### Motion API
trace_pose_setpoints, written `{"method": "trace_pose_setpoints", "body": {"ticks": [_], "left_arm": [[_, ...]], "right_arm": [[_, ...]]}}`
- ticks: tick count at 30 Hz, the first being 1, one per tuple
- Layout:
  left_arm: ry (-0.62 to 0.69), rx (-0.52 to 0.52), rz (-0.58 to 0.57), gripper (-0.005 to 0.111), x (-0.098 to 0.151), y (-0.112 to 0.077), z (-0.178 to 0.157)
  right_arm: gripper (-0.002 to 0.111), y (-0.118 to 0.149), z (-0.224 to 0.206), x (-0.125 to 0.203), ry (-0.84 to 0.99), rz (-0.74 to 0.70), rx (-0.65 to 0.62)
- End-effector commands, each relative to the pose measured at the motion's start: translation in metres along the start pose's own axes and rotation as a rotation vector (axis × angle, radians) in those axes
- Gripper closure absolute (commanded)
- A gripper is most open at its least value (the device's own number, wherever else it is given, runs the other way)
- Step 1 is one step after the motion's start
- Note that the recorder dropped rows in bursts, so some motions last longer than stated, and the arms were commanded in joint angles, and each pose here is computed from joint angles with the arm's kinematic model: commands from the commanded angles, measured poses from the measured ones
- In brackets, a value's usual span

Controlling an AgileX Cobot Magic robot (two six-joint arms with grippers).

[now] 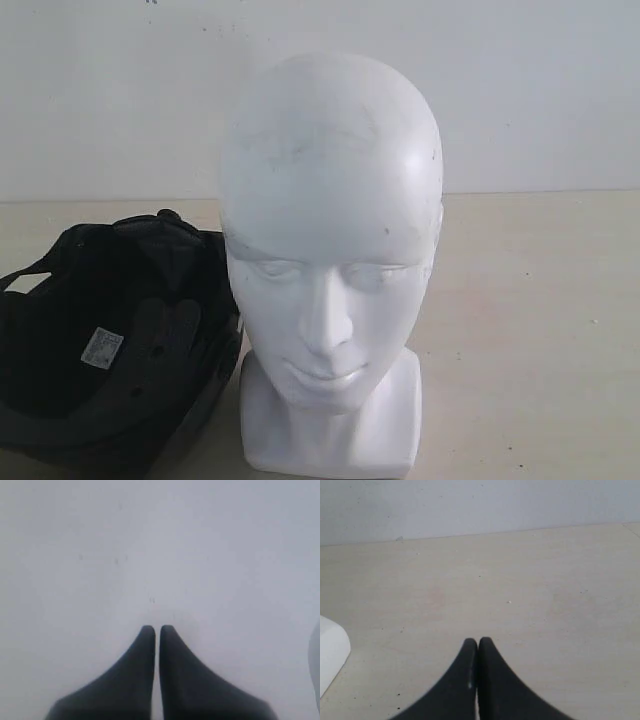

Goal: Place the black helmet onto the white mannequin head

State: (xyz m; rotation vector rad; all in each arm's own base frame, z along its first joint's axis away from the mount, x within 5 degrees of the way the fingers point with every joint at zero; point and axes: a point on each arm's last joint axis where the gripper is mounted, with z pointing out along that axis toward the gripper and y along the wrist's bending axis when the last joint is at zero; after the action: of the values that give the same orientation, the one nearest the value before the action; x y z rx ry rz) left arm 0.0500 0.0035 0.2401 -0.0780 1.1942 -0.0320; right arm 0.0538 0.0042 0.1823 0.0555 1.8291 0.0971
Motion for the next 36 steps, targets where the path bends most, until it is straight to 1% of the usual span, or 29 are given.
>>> {"method": "trace_pose_setpoints", "body": {"ticks": [1, 3, 5, 8, 10, 14, 17, 20, 23, 30, 34, 36], "left_arm": [[-0.186, 0.025, 0.112, 0.102, -0.045, -0.006, 0.002], [-0.121, 0.029, 0.112, 0.102, -0.062, -0.007, 0.004], [0.02, 0.027, 0.105, 0.102, -0.071, -0.008, 0.01], [0.235, 0.024, 0.095, 0.102, -0.077, -0.009, 0.018], [0.295, 0.023, 0.093, 0.102, -0.081, -0.009, 0.022], [0.275, 0.023, 0.093, 0.102, -0.084, -0.01, 0.025], [0.212, 0.024, 0.092, 0.102, -0.089, -0.01, 0.026], [0.205, 0.024, 0.092, 0.102, -0.09, -0.01, 0.026], [0.145, 0.025, 0.091, 0.102, -0.095, -0.01, 0.027], [0.129, 0.025, 0.091, 0.102, -0.097, -0.011, 0.027], [0.107, 0.026, 0.007, 0.102, -0.099, -0.011, 0.034], [0.127, 0.025, 0.001, 0.102, -0.102, -0.012, 0.042]], "right_arm": [[0.109, 0.0, 0.0, -0.001, -0.018, -0.008, 0.006], [0.109, 0.0, 0.0, -0.001, -0.018, -0.008, 0.006], [0.109, 0.0, 0.0, -0.001, -0.018, -0.008, 0.006], [0.109, 0.0, 0.0, -0.001, -0.018, -0.008, 0.006], [0.109, 0.0, 0.0, -0.001, -0.018, -0.008, 0.006], [0.109, 0.0, 0.0, -0.001, -0.018, -0.008, 0.006], [0.109, 0.0, 0.0, -0.001, -0.018, -0.008, 0.006], [0.109, 0.0, 0.0, -0.001, -0.018, -0.008, 0.006], [0.109, 0.0, 0.0, -0.001, -0.018, -0.008, 0.006], [0.109, 0.0, 0.0, -0.001, -0.018, -0.008, 0.006], [0.109, 0.0, 0.0, -0.001, -0.018, -0.008, 0.006], [0.109, 0.0, 0.0, -0.001, -0.018, -0.008, 0.006]]}}
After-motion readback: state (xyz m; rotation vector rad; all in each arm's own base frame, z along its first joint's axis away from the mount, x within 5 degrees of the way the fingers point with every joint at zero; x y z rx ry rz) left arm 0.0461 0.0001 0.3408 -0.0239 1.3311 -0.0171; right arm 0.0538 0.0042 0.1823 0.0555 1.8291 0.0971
